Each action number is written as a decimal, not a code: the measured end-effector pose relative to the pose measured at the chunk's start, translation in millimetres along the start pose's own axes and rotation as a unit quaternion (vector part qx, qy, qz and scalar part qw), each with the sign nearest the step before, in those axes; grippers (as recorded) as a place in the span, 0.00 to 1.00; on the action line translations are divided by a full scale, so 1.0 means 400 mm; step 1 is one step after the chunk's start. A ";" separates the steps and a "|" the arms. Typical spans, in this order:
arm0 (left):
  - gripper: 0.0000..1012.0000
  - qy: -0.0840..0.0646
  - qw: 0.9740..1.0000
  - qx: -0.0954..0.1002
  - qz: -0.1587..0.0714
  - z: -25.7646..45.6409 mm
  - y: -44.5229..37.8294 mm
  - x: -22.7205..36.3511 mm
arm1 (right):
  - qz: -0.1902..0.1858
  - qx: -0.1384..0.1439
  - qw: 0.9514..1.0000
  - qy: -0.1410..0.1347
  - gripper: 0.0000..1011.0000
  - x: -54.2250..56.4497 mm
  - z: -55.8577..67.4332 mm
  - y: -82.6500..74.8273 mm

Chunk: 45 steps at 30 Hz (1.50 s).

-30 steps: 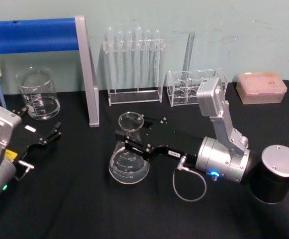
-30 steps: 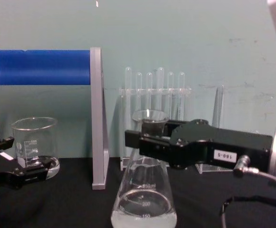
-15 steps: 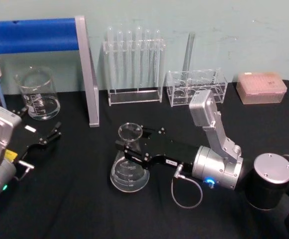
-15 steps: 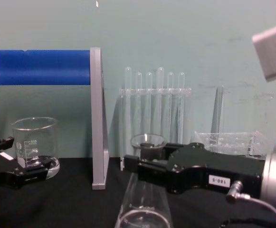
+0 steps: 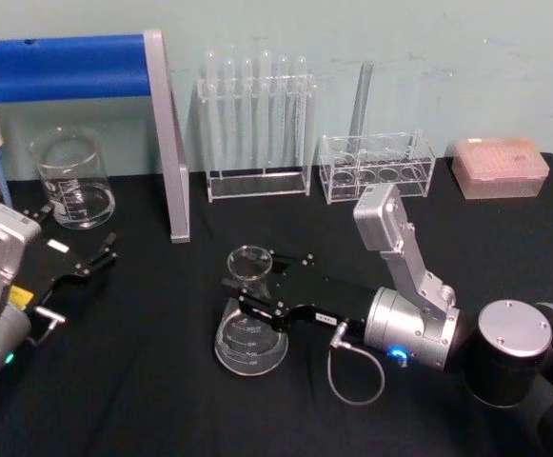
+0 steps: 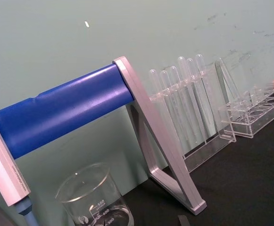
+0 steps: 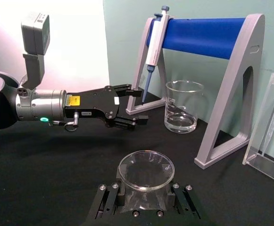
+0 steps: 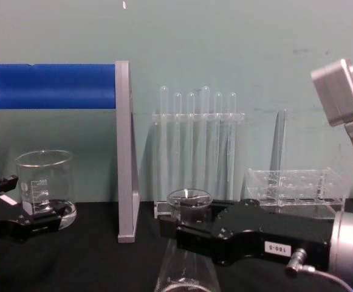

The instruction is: Grasp the erlenmeyer flask with one hand, shake it three times, then place it back.

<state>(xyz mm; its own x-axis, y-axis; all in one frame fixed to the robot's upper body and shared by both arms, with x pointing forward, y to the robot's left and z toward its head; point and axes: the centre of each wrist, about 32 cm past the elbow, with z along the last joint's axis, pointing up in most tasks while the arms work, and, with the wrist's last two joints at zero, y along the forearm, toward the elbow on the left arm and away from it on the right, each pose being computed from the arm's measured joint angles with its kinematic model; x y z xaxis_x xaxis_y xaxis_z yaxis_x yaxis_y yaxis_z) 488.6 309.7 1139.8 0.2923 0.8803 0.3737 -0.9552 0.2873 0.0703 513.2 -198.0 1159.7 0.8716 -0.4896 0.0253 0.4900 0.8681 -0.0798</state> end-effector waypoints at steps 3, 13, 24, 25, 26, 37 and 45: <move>0.99 0.000 1.000 0.000 0.000 0.000 0.000 0.000 | 0.000 -0.002 1.000 0.002 0.44 -0.001 -0.003 0.001; 0.99 0.000 1.000 0.000 0.000 0.000 0.000 0.000 | -0.002 -0.006 1.000 0.007 0.44 -0.004 -0.010 0.002; 0.99 0.000 1.000 0.000 0.000 0.000 0.000 0.000 | -0.008 -0.010 1.000 0.006 0.44 -0.008 -0.012 0.000; 0.99 0.000 1.000 0.000 0.000 0.000 0.000 0.000 | -0.008 -0.011 1.000 0.006 0.44 -0.008 -0.012 0.000; 0.99 0.000 1.000 0.000 0.000 0.000 0.000 0.000 | -0.008 -0.011 1.000 0.006 0.44 -0.008 -0.012 0.000; 0.99 0.000 1.000 0.000 0.000 0.000 0.000 0.000 | -0.008 -0.011 1.000 0.006 0.48 -0.008 -0.012 -0.001; 0.99 0.000 1.000 0.000 0.000 0.000 0.000 0.000 | -0.008 -0.011 1.000 0.007 0.73 -0.008 -0.012 -0.001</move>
<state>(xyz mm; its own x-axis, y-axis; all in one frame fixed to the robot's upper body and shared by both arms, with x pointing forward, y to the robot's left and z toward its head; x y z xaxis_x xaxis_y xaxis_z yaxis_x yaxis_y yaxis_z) 488.6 309.7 1139.8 0.2923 0.8803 0.3737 -0.9552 0.2873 0.0703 510.2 -197.2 1155.0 0.8637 -0.5039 0.0137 0.5025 0.8587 -0.1009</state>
